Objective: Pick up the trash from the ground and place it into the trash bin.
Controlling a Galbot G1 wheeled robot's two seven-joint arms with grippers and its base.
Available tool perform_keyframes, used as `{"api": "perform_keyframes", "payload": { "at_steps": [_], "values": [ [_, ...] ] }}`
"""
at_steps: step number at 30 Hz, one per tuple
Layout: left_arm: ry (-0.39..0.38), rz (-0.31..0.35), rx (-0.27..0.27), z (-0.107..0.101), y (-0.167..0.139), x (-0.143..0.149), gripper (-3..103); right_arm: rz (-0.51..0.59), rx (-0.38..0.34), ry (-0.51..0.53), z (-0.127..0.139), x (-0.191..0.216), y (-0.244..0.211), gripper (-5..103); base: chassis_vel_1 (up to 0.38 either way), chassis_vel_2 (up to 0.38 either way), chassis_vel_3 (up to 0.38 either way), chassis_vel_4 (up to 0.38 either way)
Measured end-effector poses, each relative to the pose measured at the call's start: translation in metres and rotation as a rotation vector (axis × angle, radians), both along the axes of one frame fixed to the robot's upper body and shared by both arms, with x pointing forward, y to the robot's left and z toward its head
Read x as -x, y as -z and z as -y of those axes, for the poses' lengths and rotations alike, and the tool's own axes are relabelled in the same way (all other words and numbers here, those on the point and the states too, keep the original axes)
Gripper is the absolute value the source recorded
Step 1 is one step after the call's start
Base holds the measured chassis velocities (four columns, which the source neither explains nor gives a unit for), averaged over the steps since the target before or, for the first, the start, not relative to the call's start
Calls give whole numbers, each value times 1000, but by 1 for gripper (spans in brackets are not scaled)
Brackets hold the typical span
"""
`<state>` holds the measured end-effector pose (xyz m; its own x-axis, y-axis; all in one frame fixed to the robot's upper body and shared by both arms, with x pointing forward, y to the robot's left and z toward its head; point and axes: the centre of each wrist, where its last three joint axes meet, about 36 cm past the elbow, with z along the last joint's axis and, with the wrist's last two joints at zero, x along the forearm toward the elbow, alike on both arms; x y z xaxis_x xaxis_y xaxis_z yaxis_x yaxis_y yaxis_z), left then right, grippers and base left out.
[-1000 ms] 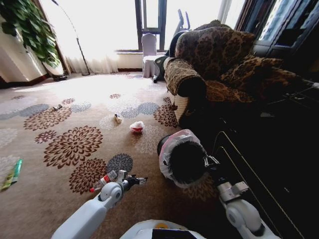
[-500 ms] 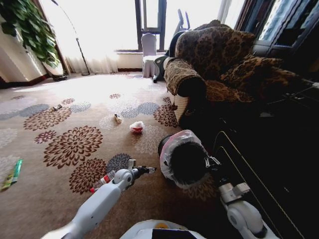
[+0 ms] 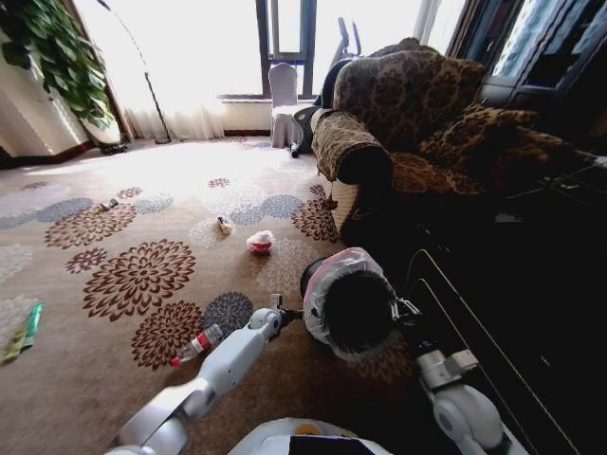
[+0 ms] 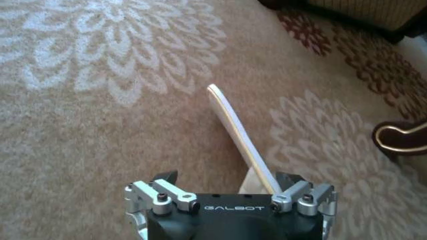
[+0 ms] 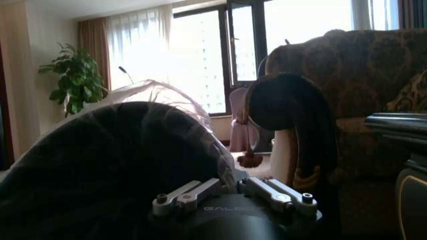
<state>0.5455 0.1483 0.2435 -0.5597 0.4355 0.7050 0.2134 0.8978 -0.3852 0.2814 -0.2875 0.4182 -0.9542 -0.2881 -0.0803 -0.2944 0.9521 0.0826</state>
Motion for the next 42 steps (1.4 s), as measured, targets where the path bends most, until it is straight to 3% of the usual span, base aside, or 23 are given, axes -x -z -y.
{"api": "perform_keyframes", "payload": {
  "at_steps": [9,15,19,21,28,29,31,32,34,36,38,42],
  "values": [
    [28,-2,-4,14,7,-14,95,-8,14,6,5,1,1,0,0,0,0,0],
    [70,-2,12,49,14,-17,98,-15,18,8,7,2,2,0,0,0,0,0],
    [31,-2,46,65,21,-26,100,-20,17,9,7,4,3,0,0,0,0,0],
    [13,-19,51,69,27,-28,96,-20,17,11,7,5,2,0,0,0,0,0],
    [-10,-40,21,57,44,-28,84,-19,14,14,8,6,2,0,0,0,0,0],
    [-20,-46,16,52,47,-28,76,-18,12,14,8,5,2,0,0,0,0,0],
    [-20,-46,13,51,48,-27,76,-17,11,14,7,5,1,0,0,0,0,0],
    [-20,-44,10,48,50,-25,67,-15,9,14,7,5,1,0,0,0,0,0],
    [-20,-41,10,45,50,-24,67,-15,8,14,7,5,1,0,0,0,0,0],
    [-19,-32,6,39,49,-23,55,-15,6,14,7,6,1,0,0,0,0,0],
    [-18,-27,4,37,49,-23,55,-14,5,14,6,6,0,0,0,0,0,0],
    [-5,6,5,25,44,-22,43,-16,0,14,5,9,0,0,0,0,0,0]
  ]
}}
